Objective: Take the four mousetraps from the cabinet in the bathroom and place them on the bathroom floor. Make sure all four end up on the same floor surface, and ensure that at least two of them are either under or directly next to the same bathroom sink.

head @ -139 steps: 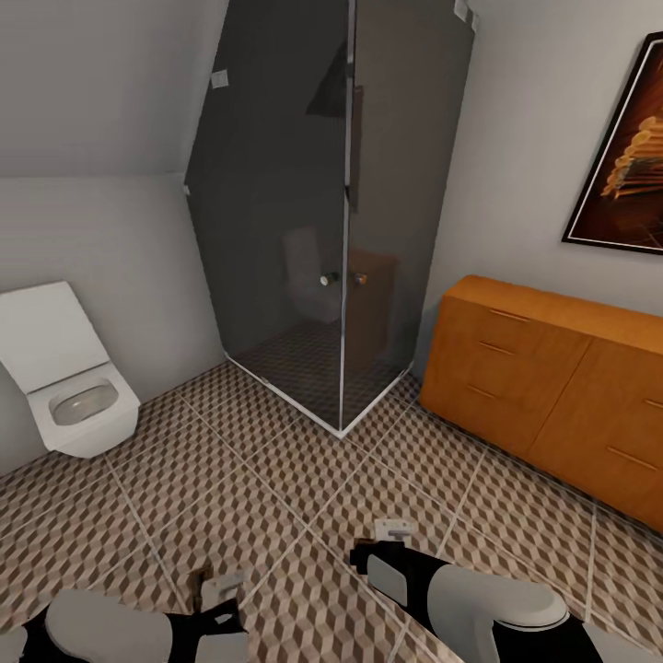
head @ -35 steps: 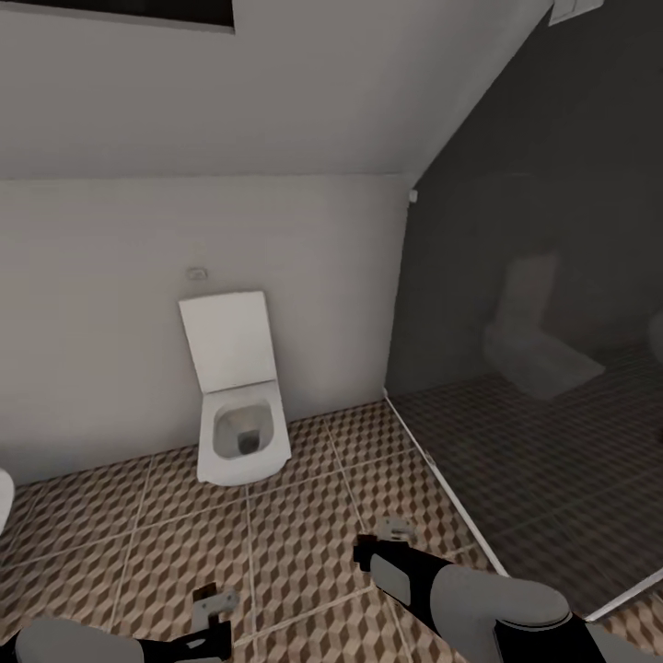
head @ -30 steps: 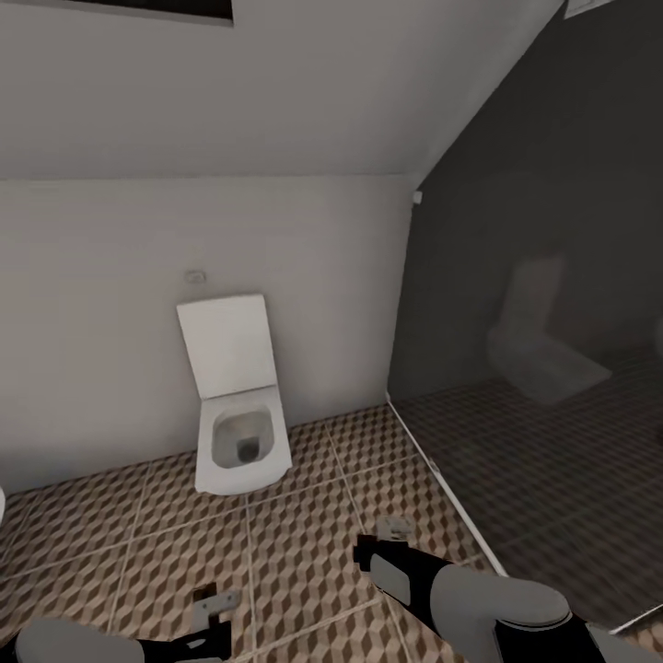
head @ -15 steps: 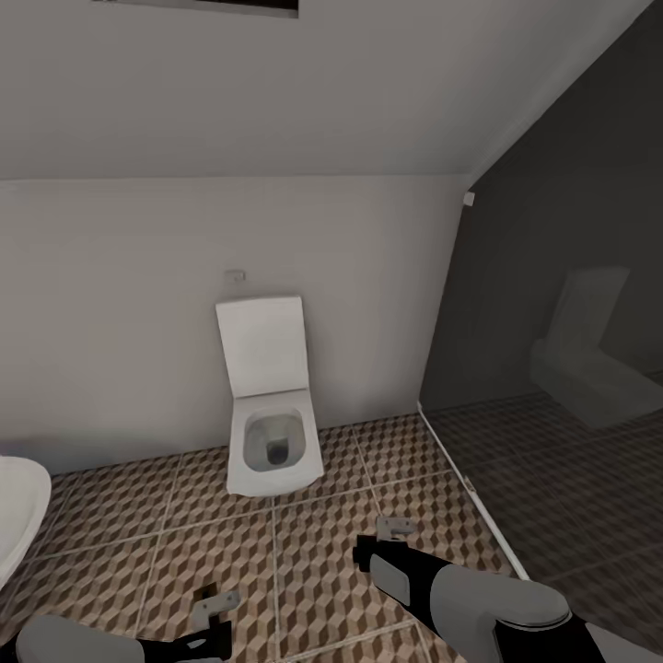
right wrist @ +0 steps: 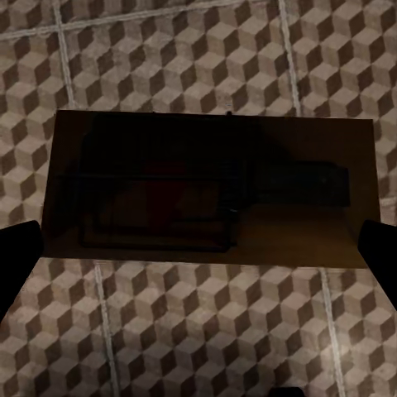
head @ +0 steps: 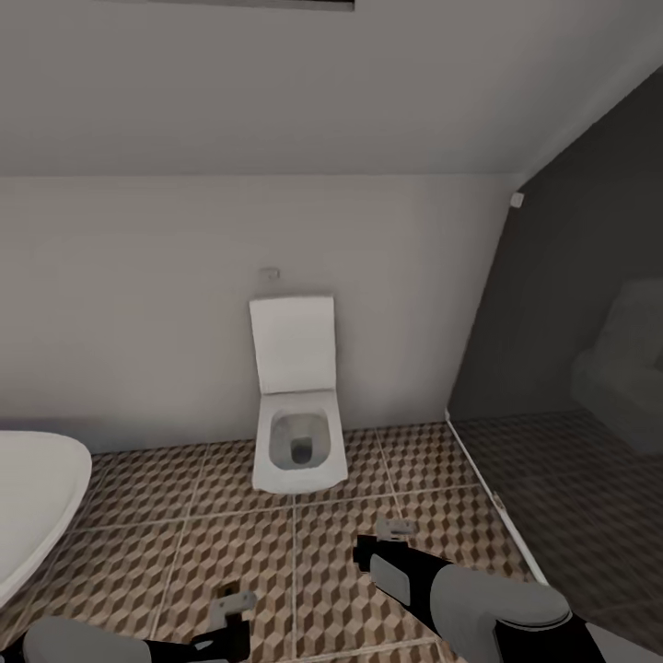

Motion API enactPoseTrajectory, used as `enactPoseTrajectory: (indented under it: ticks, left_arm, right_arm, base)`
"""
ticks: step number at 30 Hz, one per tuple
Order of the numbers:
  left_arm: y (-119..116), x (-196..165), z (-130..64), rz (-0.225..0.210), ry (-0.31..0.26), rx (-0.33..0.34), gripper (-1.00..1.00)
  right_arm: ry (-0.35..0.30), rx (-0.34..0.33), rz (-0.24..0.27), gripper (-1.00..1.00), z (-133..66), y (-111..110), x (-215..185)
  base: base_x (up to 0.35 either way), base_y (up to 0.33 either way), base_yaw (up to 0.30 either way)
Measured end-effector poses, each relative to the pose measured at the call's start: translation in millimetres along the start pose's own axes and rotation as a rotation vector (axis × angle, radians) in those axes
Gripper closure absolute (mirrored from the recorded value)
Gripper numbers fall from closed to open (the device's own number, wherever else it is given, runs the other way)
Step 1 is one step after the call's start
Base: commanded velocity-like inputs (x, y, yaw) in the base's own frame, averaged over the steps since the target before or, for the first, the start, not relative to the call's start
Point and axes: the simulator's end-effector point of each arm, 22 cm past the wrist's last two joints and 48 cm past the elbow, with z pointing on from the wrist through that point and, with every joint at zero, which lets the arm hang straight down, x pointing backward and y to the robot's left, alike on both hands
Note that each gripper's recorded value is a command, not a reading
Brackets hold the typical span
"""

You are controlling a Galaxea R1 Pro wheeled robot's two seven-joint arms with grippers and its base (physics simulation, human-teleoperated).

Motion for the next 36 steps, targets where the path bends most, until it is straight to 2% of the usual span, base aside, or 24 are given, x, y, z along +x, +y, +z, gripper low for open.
enactPoseTrajectory:
  ticks: [8,11,14,15,17,18,20,22,23,25,28,30,32,36]
  left_arm:
    - [-1.5,1.8,0.2,0.004,0.008,0.004,1.00]
    - [-1.0,1.6,0.6,0.006,0.009,0.002,1.00]
    - [5.6,4.5,3.1,0.023,0.042,-0.017,1.00]
    - [13.0,5.2,6.3,0.039,0.071,-0.032,1.00]
    - [32.7,5.0,14.7,0.073,0.165,-0.061,1.00]
    - [34.4,4.1,16.5,0.076,0.193,-0.060,1.00]
    - [22.3,-5.5,19.2,0.078,0.290,-0.017,1.00]
    - [3.9,-8.3,15.3,0.070,0.342,0.034,1.00]
    - [-1.4,-9.3,14.2,0.068,0.351,0.047,1.00]
    - [-19.2,-17.8,12.7,0.058,0.340,0.083,1.00]
    - [-32.0,-37.3,15.7,0.053,0.263,0.106,1.00]
    - [-33.7,-47.6,17.4,0.097,0.220,0.107,1.00]
    - [-36.5,-51.1,17.5,0.123,0.202,0.109,1.00]
    - [-47.0,-54.3,16.3,0.149,0.179,0.115,1.00]
  right_arm:
    - [0.013,0.016,-0.001,1.00,1.1,-5.8,2.4]
    - [0.043,0.016,-0.014,1.00,0.4,-3.8,9.2]
    - [0.107,0.007,-0.051,1.00,-2.5,3.8,24.2]
    - [0.127,0.008,-0.076,1.00,-3.1,3.3,28.7]
    - [0.128,0.026,-0.147,1.00,-2.6,-2.9,28.7]
    - [0.117,0.036,-0.199,1.00,-2.0,-6.4,26.2]
    - [0.100,0.052,-0.280,1.00,-1.4,-11.4,21.6]
    - [0.097,0.058,-0.309,1.00,-1.1,-13.5,20.3]
    - [0.096,0.059,-0.315,1.00,-1.0,-14.0,20.1]
    - [0.093,0.067,-0.326,1.00,-0.6,-17.1,18.6]
    - [0.079,0.079,-0.323,1.00,0.6,-22.4,13.9]
    - [0.048,0.077,-0.312,1.00,1.5,-22.2,7.0]
    - [0.012,0.063,-0.298,1.00,2.0,-18.2,-0.4]
    - [-0.042,0.003,-0.268,1.00,1.8,-2.0,-9.6]
  base:
    - [0.070,-0.011,0.004]
    - [0.004,-0.001,0.000]
    - [0.001,0.000,0.000]
    - [0.000,0.000,0.000]
    - [0.000,0.000,0.000]
    - [0.000,0.000,0.000]
    - [0.000,0.000,0.000]
    - [0.000,0.000,0.000]
    - [0.000,0.000,0.000]
    - [0.000,0.000,0.000]
    - [0.000,0.000,0.000]
    - [0.000,0.000,0.000]
    - [0.000,0.000,0.000]
    - [0.000,0.000,0.000]
